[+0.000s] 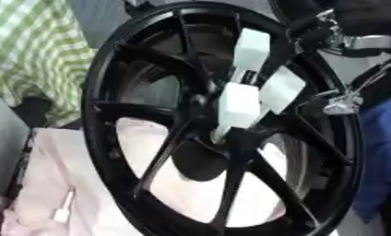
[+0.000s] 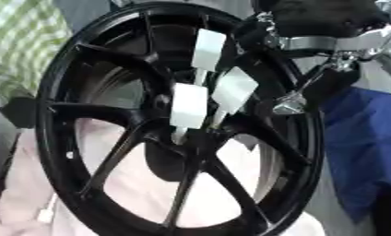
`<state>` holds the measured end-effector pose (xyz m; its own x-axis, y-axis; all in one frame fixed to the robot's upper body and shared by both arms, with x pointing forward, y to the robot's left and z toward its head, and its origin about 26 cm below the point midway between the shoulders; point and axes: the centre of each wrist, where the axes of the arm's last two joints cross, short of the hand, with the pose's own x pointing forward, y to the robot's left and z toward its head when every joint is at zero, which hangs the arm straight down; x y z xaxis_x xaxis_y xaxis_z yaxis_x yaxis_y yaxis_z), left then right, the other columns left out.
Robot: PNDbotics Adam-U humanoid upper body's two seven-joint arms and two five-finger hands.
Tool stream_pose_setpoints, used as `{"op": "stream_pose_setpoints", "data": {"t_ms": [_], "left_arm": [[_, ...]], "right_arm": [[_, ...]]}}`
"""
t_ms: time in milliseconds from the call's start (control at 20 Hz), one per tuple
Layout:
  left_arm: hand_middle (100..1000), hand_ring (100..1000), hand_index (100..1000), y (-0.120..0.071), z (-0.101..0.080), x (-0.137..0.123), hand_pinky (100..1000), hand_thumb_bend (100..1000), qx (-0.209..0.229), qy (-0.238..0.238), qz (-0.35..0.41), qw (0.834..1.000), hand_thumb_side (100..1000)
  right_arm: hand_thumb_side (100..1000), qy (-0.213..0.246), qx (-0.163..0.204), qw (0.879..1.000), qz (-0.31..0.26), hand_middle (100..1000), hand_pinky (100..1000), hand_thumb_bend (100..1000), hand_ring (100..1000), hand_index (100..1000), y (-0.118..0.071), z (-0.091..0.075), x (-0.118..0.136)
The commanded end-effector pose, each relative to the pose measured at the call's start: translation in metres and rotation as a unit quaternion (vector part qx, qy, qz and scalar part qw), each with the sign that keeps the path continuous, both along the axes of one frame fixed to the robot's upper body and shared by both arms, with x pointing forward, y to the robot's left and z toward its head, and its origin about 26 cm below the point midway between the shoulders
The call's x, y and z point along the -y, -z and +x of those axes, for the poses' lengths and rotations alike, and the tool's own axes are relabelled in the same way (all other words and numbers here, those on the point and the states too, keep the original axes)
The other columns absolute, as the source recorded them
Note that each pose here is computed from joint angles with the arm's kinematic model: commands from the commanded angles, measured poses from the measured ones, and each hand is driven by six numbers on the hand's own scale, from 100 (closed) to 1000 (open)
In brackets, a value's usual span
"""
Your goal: Pull the pin out of the wheel hub.
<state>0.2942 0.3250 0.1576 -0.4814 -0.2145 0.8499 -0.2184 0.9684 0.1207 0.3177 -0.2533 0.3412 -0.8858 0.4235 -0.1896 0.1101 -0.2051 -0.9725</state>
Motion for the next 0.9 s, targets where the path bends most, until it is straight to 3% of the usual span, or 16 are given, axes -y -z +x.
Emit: {"op": "stream_pose_setpoints", "data": {"t_ms": [50, 550, 900], "left_arm": [[668, 729, 851, -0.0087, -0.0009, 0.0006, 988, 155, 0.014, 0.003, 0.011, 1.000, 857], [667, 728, 850, -0.0089, -0.0006, 0.0013, 989, 155, 0.014, 0.003, 0.012, 1.000, 858], [667, 728, 850, -0.0095, -0.0002, 0.0013, 991, 155, 0.015, 0.003, 0.012, 1.000, 857]], "right_arm": [[100, 0.013, 0.012, 1.000, -0.001, 737, 788, 429, 790, 817, -0.0061, 0.0000, 0.0044], [100, 0.016, 0.003, 1.000, 0.003, 723, 782, 411, 783, 806, -0.0021, 0.0043, 0.0050], [100, 0.015, -0.009, 1.000, 0.010, 701, 776, 350, 777, 787, -0.0007, 0.0052, 0.0045]]}}
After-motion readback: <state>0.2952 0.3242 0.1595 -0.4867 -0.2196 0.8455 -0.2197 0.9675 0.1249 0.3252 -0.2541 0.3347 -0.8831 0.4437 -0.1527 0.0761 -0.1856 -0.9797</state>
